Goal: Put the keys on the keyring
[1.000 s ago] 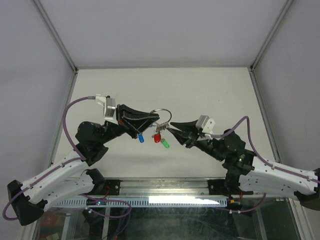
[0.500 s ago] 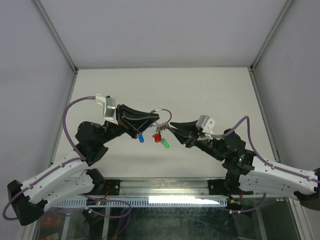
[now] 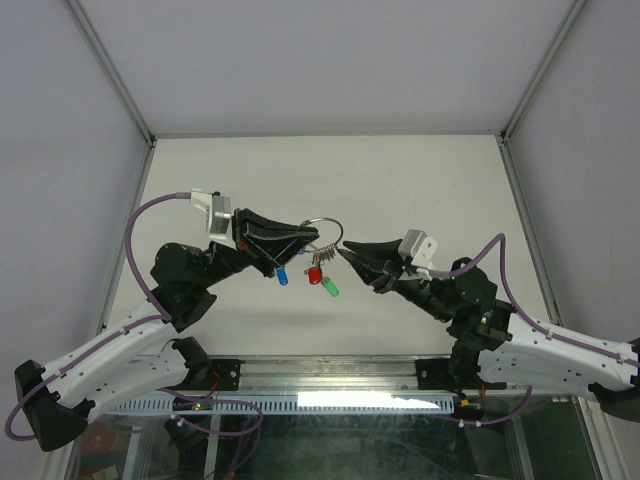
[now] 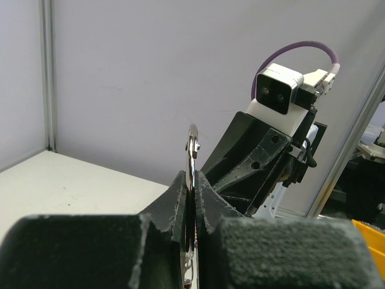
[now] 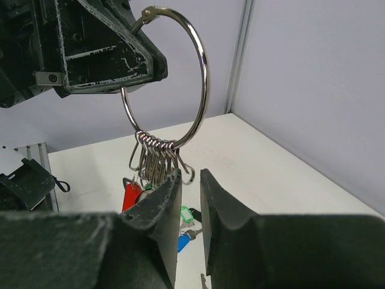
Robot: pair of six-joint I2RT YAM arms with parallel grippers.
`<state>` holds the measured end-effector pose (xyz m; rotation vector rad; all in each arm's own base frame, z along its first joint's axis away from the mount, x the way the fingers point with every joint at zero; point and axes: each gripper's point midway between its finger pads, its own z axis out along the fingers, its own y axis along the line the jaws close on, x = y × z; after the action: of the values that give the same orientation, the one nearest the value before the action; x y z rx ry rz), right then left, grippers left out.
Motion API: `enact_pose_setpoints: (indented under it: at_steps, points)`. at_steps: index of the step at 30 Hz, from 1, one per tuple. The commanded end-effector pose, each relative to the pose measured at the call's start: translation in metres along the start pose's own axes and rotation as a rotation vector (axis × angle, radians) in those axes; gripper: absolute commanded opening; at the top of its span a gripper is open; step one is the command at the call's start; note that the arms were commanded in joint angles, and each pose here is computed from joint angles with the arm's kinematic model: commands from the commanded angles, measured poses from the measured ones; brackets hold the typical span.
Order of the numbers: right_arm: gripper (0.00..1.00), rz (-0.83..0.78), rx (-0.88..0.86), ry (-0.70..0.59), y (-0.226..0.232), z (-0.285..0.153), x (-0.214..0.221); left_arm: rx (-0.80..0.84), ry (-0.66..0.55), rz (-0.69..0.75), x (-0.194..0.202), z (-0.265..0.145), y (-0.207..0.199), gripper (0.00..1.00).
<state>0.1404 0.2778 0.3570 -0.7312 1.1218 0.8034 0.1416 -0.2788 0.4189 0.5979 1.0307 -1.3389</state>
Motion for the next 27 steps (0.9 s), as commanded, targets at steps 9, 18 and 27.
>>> enact_pose_setpoints:
  at_steps: [9, 18, 27]
  points:
    - [0.22, -0.002, 0.023, -0.116, -0.005, 0.013, -0.044, 0.021, -0.094, 0.042, -0.030, 0.000, -0.008, 0.00]
    - [0.27, -0.019, 0.065, -0.090, -0.015, 0.000, -0.039, 0.014, -0.097, 0.049, -0.033, 0.000, -0.009, 0.00]
    - [0.33, -0.021, -0.033, -0.064, 0.000, -0.010, -0.037, 0.010, -0.098, 0.048, -0.032, 0.001, -0.007, 0.00]
